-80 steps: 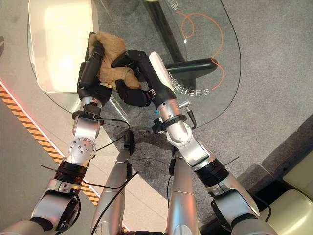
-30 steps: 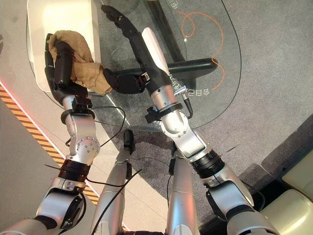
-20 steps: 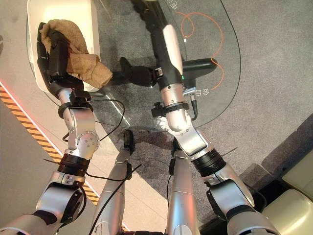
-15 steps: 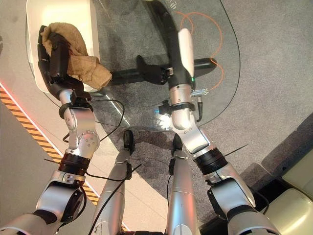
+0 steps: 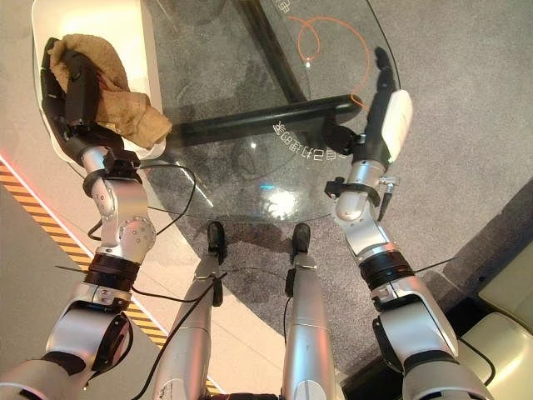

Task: Wipe the table with a cloth and put it in the basket.

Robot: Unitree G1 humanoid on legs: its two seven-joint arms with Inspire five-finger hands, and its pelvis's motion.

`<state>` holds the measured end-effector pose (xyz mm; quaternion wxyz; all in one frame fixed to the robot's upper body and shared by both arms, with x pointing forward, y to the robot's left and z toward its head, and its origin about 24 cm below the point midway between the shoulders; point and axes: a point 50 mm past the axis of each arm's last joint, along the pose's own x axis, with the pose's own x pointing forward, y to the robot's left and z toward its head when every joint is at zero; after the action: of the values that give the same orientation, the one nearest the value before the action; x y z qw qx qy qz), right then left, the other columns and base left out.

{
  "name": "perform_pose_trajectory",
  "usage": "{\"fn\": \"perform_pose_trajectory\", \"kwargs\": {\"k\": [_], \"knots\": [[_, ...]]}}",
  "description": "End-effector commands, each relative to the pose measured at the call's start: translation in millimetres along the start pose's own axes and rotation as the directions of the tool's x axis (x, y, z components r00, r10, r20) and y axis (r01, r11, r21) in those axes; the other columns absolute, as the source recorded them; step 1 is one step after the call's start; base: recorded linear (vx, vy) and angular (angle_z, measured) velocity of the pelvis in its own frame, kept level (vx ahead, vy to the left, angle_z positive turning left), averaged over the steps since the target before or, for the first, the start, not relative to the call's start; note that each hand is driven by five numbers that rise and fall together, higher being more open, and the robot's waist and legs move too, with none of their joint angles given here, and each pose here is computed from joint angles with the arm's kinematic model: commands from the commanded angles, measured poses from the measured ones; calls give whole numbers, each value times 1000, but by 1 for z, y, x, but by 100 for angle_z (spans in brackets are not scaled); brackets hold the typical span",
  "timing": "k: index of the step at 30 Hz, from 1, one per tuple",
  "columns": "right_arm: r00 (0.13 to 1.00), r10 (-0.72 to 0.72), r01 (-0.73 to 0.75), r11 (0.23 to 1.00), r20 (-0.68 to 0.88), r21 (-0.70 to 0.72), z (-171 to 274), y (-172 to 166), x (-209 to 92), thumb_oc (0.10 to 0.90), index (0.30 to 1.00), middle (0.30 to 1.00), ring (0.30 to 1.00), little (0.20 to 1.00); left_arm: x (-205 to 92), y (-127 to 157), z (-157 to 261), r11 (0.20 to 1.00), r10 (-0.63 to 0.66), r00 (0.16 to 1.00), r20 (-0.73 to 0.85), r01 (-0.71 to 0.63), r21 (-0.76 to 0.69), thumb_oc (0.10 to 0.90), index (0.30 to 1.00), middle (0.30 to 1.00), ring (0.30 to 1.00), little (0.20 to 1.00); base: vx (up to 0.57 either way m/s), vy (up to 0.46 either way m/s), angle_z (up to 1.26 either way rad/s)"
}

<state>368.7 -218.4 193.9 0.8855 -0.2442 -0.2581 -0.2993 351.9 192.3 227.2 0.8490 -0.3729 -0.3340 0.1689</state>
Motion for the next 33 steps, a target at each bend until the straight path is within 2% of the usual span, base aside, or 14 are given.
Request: {"fn": "perform_pose_trajectory", "kwargs": {"k": [1, 5, 13, 22, 33], "knots": [[971, -205, 189, 974, 124, 126, 31, -27, 27, 800, 900, 900, 900, 900, 30, -52, 79, 970, -181, 897, 404, 230, -75, 100, 300, 300, 300, 200, 0, 0, 0], [961, -275, 274, 957, -5, 92, 2, -42, 31, 800, 900, 900, 900, 900, 39, -55, 88, 980, -170, 888, 427, 200, -25, 100, 300, 300, 300, 200, 0, 0, 0], [910, -370, 378, 926, -186, 3, -46, -63, 19, 800, 900, 900, 900, 900, 59, -57, 104, 994, -113, 879, 463, 106, 42, 100, 300, 300, 300, 200, 11, -2, -2], [876, -352, 304, 934, -330, -189, -96, -78, -6, 800, 900, 900, 900, 900, 78, -56, 119, 983, -45, 844, 535, -58, 174, 100, 300, 300, 300, 200, 18, -2, -2], [867, -223, 121, 962, -446, -246, -122, -69, -32, 800, 900, 900, 900, 900, 91, -53, 117, 893, -29, 826, 563, -232, 385, 100, 300, 300, 300, 200, 7, 4, -1]]}}
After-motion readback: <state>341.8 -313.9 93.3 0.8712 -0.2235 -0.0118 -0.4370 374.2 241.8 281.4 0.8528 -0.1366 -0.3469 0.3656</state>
